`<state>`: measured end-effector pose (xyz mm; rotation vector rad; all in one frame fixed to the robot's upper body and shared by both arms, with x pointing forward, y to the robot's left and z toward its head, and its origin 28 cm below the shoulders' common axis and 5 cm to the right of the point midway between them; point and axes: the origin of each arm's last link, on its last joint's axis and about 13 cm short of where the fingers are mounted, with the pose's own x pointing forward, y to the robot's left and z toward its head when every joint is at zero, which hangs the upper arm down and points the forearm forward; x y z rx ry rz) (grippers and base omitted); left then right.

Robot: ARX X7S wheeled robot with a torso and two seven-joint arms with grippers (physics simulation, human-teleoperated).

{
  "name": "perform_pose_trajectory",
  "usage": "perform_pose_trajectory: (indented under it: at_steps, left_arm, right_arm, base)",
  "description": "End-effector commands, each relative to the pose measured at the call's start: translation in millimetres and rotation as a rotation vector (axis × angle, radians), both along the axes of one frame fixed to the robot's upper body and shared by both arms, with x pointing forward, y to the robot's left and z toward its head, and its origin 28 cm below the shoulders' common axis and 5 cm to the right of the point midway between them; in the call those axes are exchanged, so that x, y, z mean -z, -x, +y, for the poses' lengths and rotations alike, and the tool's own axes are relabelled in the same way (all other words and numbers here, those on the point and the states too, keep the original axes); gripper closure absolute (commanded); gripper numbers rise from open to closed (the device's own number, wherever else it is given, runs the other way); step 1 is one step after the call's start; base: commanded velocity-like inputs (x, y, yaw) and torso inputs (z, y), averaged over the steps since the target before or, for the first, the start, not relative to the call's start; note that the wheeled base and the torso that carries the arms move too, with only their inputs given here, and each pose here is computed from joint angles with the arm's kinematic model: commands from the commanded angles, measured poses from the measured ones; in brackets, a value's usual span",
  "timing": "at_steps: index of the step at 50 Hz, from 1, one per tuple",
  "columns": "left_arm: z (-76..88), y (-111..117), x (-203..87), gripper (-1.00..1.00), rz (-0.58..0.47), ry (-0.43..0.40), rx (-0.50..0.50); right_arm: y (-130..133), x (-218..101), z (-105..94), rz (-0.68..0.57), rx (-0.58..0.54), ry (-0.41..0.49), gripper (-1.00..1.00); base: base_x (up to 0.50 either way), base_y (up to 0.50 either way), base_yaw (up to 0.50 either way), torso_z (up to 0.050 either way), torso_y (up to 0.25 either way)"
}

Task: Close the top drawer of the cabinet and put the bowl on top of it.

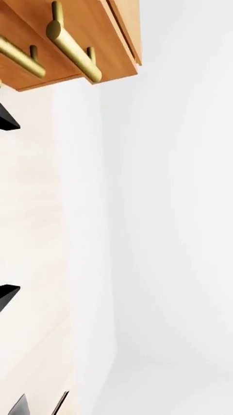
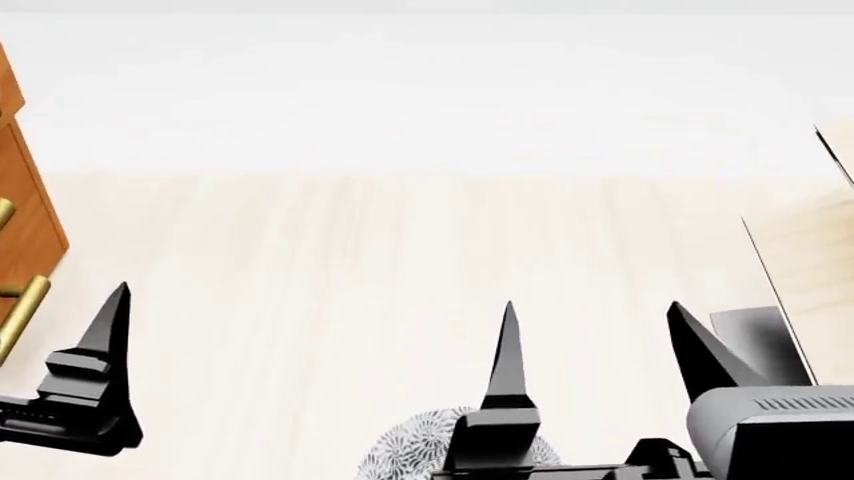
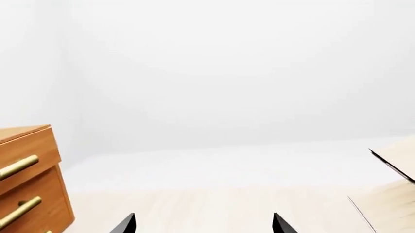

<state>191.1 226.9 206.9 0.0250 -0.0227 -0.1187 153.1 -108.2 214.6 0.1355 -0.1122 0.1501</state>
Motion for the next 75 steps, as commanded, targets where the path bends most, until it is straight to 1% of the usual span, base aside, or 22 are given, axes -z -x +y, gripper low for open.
perform_pose_trajectory:
  at_steps: [1,5,7,8,9,11,15,23,26,30,36,42,46,49,52,56,60,70,75]
  left_arm:
    - [0.7,2,2,-1.0,0.06,0.024,0.054]
    - [0.5,4,4,-1.0,0.104,0.03,0.091]
    - [1.4,5,2,-1.0,0.106,0.024,0.093]
    - [1.7,4,1,-1.0,0.108,0.025,0.095]
    - [2.4,3,0,-1.0,0.098,0.015,0.085]
    - [2.9,1,0,-1.0,0.09,0.009,0.079]
    - [3.8,-4,-1,-1.0,0.085,0.003,0.066]
    - [15.2,-15,-4,-1.0,0.089,0.009,0.017]
    - [19.1,-17,-5,-1.0,0.079,-0.004,-0.009]
    - [25.2,-22,-5,-1.0,0.091,0.013,-0.033]
    - [29.6,-24,-11,-1.0,0.079,0.021,-0.046]
    - [38.3,-33,-12,-1.0,0.084,0.034,-0.071]
    - [41.3,-33,-14,-1.0,0.069,0.04,-0.087]
    - [44.9,-38,-15,-1.0,0.067,0.048,-0.105]
    - [47.9,-42,-15,-1.0,0.071,0.06,-0.117]
    - [50.2,-45,-14,-1.0,0.065,0.051,-0.145]
    - [54.1,-49,-11,-1.0,0.082,0.054,-0.152]
    - [54.9,-64,-3,-1.0,0.104,0.039,-0.187]
    - [53.8,-69,-1,-1.0,0.101,0.013,-0.21]
  right_arm:
    - [9,-5,0.1,-0.009,0.032,0.003,-1.0]
    - [9,-5,-0.1,-0.005,0.049,0.01,-1.0]
    - [9,-4,0.2,-0.002,0.048,0.01,-1.0]
    - [8,5,0.2,0.0,0.046,0.01,-1.0]
    - [9,16,0.4,0.001,0.043,0.009,-1.0]
    - [11,19,-0.2,0.003,0.045,0.007,-1.0]
    - [14,20,-0.4,0.007,0.049,0.011,-1.0]
    - [17,21,-1.0,0.006,0.075,0.027,-1.0]
    - [17,20,-0.8,0.011,0.083,0.032,-1.0]
    - [17,20,-0.1,0.017,0.1,0.046,-1.0]
    - [20,21,0.6,0.012,0.103,0.046,-1.0]
    - [20,19,0.4,0.016,0.123,0.055,-1.0]
    - [21,19,0.5,0.011,0.132,0.059,-1.0]
    - [23,18,0.3,0.005,0.138,0.061,-1.0]
    - [23,19,0.5,0.006,0.135,0.063,-1.0]
    - [23,21,0.5,0.012,0.13,0.064,-1.0]
    - [23,22,0.2,0.016,0.125,0.061,-1.0]
    - [25,23,-1.8,0.014,0.126,0.06,-1.0]
    - [26,25,-1.8,0.018,0.125,0.059,-1.0]
  base:
    - [0.0,0.0,0.0,0.0,0.0]
    - [0.0,0.0,0.0,0.0,0.0]
    - [0.0,0.0,0.0,0.0,0.0]
    - [0.0,0.0,0.0,0.0,0.0]
    - [0.0,0.0,0.0,0.0,0.0]
    - [0.0,0.0,0.0,0.0,0.0]
    - [0.0,0.0,0.0,0.0,0.0]
    - [0.0,0.0,0.0,0.0,0.0]
    - [0.0,0.0,0.0,0.0,0.0]
    - [0.0,0.0,0.0,0.0,0.0]
    - [0.0,0.0,0.0,0.0,0.0]
    - [0.0,0.0,0.0,0.0,0.0]
    - [0.0,0.0,0.0,0.0,0.0]
    - [0.0,0.0,0.0,0.0,0.0]
    - [0.0,0.0,0.0,0.0,0.0]
    - [0.0,0.0,0.0,0.0,0.0]
    - [0.0,0.0,0.0,0.0,0.0]
    - [0.0,0.0,0.0,0.0,0.0]
    - [0.0,0.0,0.0,0.0,0.0]
